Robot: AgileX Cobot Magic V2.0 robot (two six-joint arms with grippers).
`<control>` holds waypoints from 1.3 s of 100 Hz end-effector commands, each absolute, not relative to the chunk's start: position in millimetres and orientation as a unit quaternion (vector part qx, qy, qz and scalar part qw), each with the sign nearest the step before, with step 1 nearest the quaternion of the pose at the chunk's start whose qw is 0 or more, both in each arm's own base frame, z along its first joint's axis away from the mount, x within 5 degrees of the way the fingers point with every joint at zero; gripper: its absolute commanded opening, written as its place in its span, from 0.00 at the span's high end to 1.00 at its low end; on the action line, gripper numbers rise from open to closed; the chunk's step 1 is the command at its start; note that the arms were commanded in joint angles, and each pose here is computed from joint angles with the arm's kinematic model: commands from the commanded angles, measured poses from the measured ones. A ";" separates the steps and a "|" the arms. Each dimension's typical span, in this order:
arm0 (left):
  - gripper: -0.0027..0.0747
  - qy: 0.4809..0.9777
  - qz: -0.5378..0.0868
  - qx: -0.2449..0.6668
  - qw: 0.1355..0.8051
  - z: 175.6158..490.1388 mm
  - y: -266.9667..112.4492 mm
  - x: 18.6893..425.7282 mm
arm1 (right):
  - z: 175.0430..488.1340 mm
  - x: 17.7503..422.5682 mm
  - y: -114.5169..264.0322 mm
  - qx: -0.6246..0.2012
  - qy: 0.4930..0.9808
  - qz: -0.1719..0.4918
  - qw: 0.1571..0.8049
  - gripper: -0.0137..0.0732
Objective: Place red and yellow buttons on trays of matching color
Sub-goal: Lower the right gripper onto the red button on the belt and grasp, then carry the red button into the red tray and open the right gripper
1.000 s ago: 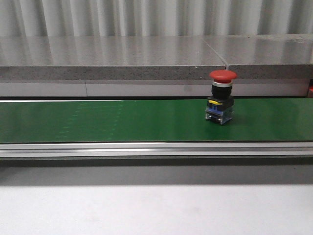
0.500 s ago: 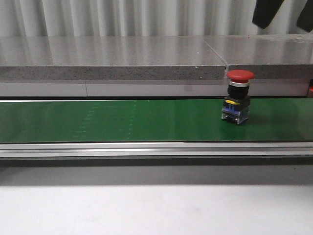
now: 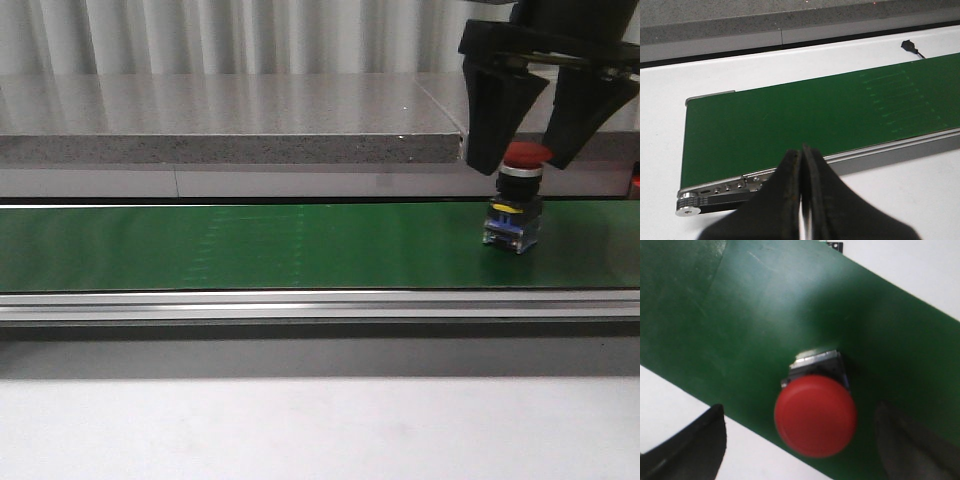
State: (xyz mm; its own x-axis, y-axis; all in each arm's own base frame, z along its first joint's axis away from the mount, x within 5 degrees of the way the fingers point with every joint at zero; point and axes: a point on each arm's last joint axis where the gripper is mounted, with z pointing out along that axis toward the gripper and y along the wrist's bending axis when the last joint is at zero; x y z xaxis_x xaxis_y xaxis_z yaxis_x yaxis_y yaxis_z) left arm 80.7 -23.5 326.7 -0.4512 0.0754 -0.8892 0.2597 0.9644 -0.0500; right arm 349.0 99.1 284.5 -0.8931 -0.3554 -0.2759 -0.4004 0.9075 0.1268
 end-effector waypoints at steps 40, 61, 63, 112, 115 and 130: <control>0.99 0.821 -0.100 0.092 0.554 340.9 -24.4 83.1 | 296.5 357.8 98.0 -0.207 0.960 0.075 0.174 0.67; 0.99 0.821 -0.100 0.092 0.554 340.9 -24.4 83.1 | 312.3 355.6 82.0 -0.142 0.966 0.080 0.199 0.67; 0.99 0.821 -0.100 0.092 0.554 340.9 -24.4 83.1 | 314.4 355.2 79.8 -0.135 0.967 0.080 0.202 0.67; 0.99 0.821 -0.100 0.092 0.554 340.9 -24.4 83.1 | 362.1 334.1 -55.5 0.093 0.951 0.041 0.292 0.67; 0.99 0.821 -0.100 0.092 0.554 340.9 -24.4 83.1 | 362.1 332.1 -66.7 0.112 0.949 0.037 0.294 0.67; 0.99 0.821 -0.100 0.092 0.554 340.9 -24.4 83.1 | 363.0 322.7 -109.7 0.176 0.936 0.016 0.306 0.67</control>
State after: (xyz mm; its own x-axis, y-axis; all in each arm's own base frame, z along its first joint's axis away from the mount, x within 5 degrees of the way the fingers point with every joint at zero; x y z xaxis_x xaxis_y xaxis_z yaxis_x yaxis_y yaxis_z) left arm 80.7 -23.6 326.8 -0.4514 0.0742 -0.8892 0.2600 0.9642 -0.0515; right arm 333.1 -91.7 334.8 -0.8382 0.3042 -0.4527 0.2718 0.9526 0.1368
